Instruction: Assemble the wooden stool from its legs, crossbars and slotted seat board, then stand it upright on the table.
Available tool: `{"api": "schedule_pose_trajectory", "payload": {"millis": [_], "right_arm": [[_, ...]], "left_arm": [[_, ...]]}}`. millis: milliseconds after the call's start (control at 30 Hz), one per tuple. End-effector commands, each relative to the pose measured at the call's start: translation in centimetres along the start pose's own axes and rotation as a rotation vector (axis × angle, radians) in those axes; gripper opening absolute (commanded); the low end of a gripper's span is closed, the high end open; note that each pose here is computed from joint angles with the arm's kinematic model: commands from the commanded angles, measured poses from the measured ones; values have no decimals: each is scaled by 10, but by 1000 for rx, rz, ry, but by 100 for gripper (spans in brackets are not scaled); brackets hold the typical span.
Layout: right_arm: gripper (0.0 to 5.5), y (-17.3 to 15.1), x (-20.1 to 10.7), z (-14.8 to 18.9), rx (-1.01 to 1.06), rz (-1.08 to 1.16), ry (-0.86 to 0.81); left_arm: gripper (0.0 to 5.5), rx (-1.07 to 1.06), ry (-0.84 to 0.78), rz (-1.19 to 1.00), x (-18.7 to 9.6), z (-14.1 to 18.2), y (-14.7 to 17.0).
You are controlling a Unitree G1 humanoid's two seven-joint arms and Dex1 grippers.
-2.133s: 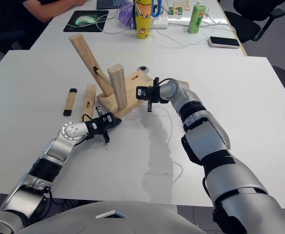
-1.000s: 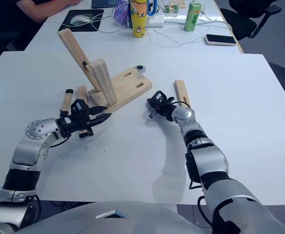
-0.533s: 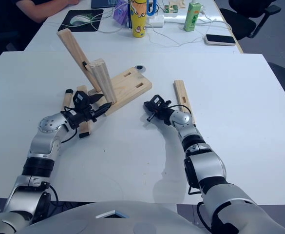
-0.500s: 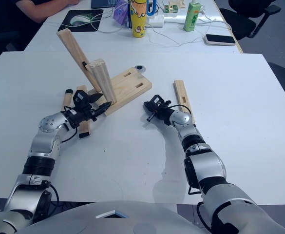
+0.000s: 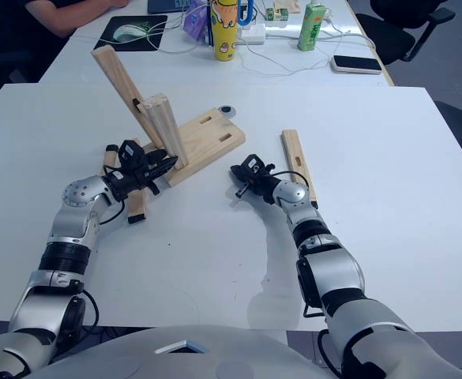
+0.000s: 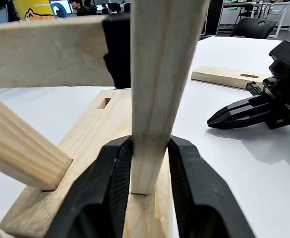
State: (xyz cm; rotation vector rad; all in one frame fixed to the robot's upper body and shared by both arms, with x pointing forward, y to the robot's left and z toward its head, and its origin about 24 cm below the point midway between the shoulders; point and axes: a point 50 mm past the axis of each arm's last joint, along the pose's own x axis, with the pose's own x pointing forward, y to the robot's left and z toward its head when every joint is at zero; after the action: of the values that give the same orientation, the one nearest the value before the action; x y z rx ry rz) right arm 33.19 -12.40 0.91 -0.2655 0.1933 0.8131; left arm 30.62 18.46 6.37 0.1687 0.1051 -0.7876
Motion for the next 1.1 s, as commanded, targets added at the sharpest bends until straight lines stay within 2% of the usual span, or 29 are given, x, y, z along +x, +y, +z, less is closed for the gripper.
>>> {"api": "schedule_pose_trajectory", "payload": {"millis": [33,233,367,433,567,867,900,1000,1100], "right_arm": [[0,-5,-8,-4,5,1,9],[0,-32,-32,21,10,29,-94],[0,-45,-45,41,-58,52,-97],[0,-47,-46,46,-128,61,-63],[0,-43,-40,37,-342,95,106],[0,-45,-29,31,-500,108,200],[0,-45,-29,32,-509,111,203],[0,-48,-30,27,-551,124,260],[0,-54,-37,15,-606,133,384]], "left_arm": [[105,57,-11,-88,1,12,8],[101,97,16,-283,2,29,19],[99,117,48,-351,3,32,24],[99,131,67,-374,5,30,24],[99,159,101,-424,7,22,19],[99,236,145,-584,12,9,-5],[136,246,153,-582,12,9,-4],[173,260,159,-566,12,11,-1],[214,271,149,-521,13,15,4]]}}
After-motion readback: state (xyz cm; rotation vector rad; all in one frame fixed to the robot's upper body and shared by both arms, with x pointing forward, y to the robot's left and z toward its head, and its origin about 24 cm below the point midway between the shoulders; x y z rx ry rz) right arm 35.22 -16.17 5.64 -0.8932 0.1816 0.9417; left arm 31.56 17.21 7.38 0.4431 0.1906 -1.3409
